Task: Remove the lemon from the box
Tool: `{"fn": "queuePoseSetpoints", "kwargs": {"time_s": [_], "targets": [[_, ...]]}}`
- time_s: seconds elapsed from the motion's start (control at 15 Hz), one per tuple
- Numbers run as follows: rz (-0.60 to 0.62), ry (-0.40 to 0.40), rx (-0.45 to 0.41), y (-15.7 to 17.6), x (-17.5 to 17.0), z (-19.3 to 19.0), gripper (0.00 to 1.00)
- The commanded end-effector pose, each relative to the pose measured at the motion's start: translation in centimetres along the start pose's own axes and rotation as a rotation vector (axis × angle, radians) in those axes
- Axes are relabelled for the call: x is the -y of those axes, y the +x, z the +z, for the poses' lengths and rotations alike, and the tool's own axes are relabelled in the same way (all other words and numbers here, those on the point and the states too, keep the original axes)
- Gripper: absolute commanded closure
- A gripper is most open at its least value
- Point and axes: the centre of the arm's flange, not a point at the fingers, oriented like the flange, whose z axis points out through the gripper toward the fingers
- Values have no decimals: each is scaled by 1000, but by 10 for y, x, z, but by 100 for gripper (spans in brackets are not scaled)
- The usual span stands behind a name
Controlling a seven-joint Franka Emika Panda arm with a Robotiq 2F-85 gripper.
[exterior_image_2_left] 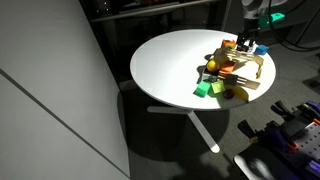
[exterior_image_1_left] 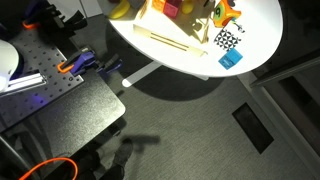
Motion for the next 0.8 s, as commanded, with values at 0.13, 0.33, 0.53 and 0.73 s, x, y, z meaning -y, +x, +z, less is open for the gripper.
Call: {"fn": "queuePoseSetpoints", "kwargs": {"time_s": [0.13,0.33,0.53,0.73], "targets": [[-10,-44,-29,28,3,25,0],[-16,-43,-37,40,8,37,0],[-22,-38,-37,53,15,46,0],[-37,-40,-46,65,22,50,0]]}}
